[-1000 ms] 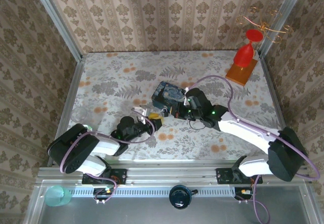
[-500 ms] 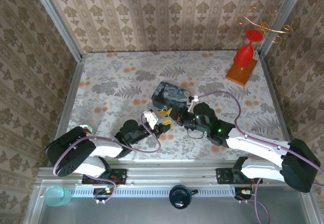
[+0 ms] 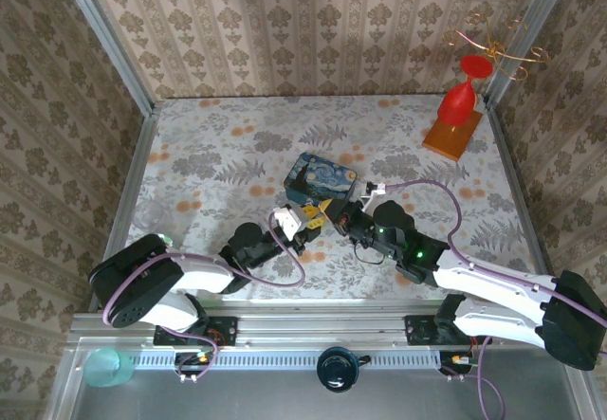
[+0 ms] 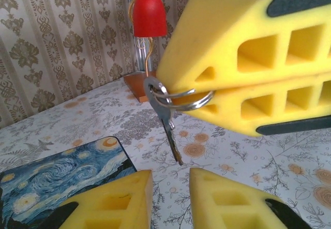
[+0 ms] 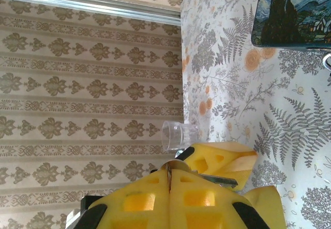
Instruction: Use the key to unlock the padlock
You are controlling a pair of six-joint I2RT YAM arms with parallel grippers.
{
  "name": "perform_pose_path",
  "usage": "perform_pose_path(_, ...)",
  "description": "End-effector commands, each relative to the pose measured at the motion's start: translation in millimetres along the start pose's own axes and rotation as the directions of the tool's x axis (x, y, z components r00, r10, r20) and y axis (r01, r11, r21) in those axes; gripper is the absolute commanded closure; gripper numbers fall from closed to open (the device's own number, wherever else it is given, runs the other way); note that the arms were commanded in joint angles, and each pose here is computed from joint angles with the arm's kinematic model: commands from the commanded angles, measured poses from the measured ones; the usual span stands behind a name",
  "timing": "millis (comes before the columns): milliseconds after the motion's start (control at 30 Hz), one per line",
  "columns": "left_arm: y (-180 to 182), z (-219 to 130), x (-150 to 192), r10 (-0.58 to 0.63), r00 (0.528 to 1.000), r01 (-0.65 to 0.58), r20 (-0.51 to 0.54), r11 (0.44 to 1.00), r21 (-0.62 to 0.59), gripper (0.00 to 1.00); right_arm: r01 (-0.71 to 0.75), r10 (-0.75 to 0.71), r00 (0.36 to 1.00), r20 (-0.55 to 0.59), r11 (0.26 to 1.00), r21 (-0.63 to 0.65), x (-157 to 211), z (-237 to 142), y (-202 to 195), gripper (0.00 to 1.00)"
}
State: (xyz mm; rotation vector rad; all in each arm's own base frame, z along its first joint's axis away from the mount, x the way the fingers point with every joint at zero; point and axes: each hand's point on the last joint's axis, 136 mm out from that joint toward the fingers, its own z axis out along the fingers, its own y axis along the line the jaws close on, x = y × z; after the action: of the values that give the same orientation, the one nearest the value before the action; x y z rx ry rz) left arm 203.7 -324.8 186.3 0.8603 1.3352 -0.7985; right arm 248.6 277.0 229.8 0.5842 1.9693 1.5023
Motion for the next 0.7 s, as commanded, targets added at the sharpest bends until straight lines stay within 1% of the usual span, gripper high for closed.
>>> perform_pose_path(0, 0.6, 3.1, -18.0, 0.020, 0.998, -0.019, 0.056, 1.000, -0.008, 0.76, -0.014, 0.015, 0.999, 0.045, 1.000, -0.019, -6.2, -3.4, 3.6, 1.00)
perform_pose_path(267, -0.7, 2.7, -23.8, 0.010, 0.997, -0.010, 0.072, 1.000, 0.001, 0.76, -0.014, 0.015, 0.999, 0.035, 1.000, -0.016, -2.1, -0.9, 3.6, 1.00)
perform_pose_path(667, 0.6, 1.7, -28.6, 0.005, 0.996, -0.004, 0.085, 1.000, -0.004, 0.84, -0.015, 0.015, 1.000, 0.022, 1.000, -0.003, 2.8, 2.9, 2.2, 1.00)
